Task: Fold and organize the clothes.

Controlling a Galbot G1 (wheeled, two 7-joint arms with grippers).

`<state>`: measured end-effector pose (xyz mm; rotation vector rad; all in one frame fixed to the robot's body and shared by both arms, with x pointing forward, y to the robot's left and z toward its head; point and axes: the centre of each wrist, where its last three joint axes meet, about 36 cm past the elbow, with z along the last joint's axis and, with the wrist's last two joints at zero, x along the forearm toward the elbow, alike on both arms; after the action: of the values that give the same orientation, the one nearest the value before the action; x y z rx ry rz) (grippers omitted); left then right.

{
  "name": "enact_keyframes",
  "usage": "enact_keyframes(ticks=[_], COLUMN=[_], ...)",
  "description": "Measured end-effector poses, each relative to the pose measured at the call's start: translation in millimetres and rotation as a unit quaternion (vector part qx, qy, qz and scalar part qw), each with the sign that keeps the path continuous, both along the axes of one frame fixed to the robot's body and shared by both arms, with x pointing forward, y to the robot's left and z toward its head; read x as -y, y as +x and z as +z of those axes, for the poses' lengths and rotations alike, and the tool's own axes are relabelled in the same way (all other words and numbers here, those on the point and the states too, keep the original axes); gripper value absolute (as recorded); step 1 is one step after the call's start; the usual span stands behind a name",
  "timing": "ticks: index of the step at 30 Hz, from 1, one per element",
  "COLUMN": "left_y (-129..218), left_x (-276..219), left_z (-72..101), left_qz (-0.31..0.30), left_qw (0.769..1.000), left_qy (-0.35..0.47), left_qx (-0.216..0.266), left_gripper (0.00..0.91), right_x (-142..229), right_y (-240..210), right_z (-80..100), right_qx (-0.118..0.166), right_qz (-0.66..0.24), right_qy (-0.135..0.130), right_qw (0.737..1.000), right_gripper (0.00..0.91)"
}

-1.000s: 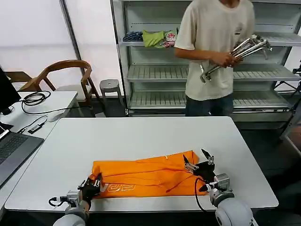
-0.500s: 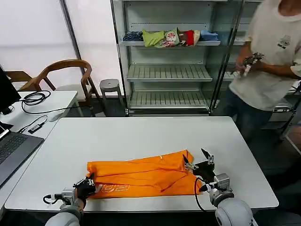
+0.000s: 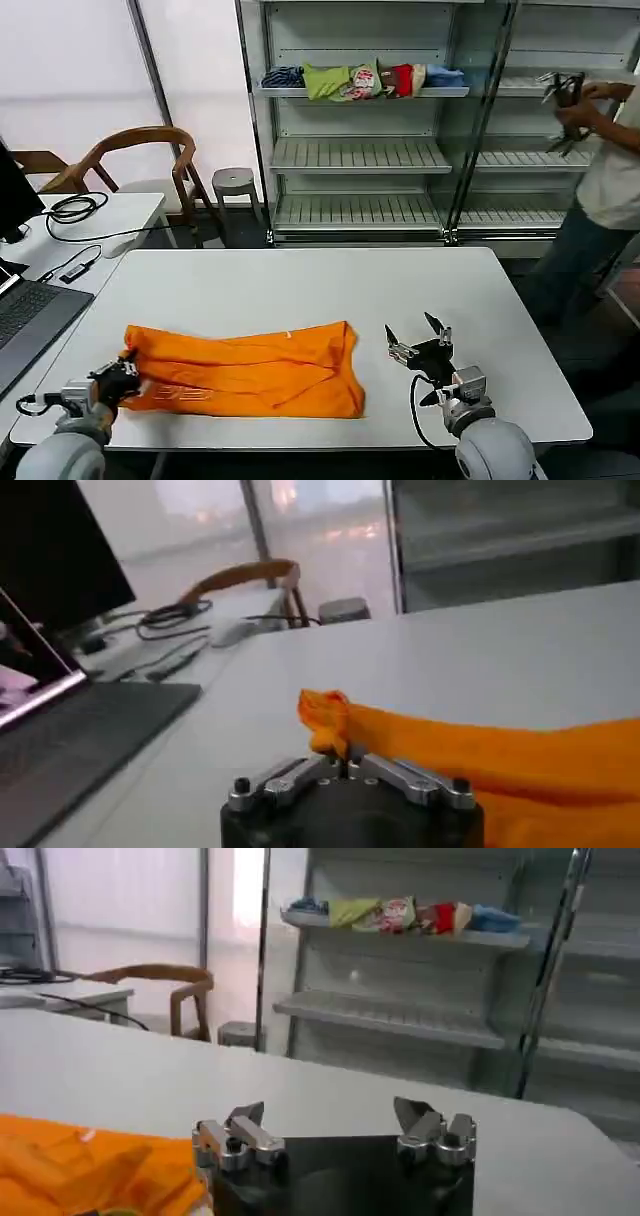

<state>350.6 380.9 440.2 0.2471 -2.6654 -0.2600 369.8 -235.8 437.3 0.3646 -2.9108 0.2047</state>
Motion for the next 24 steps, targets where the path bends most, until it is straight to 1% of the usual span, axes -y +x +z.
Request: enact_keyframes(ticks=[4,10,17,24], left_y=[-0.1,-0.7,-9.4,-21.1], left_x=[-3.1,7.9,39.8,77.8], left_z=[10.7,29.9,47.3,57.8], left_qz=[0.000,-0.012,-0.051,-0.090], left_qw=[1.000,1.000,0.998,0.993], left_qy=[0.006,0.003,-0.013,-0.034], left_qx=[0.007,0.022,0.043,0.060], left_gripper=[0.010,0.010,0.010,0.020], right_x=[2.0,6.8,14.9,21.0], right_y=[-1.6,-6.5,-12.1,-15.8], right_z=[1.8,5.7,10.5,11.3], right_qx=[0.002,0.004,0.005,0.002], right_qz=[-0.001,-0.004,-0.015,-0.032], right_qy=[-0.002,-0.006,-0.013,-0.015], right_qw=[1.000,1.000,1.000,0.999], right_gripper=[0.907,0.907,0.907,0.907])
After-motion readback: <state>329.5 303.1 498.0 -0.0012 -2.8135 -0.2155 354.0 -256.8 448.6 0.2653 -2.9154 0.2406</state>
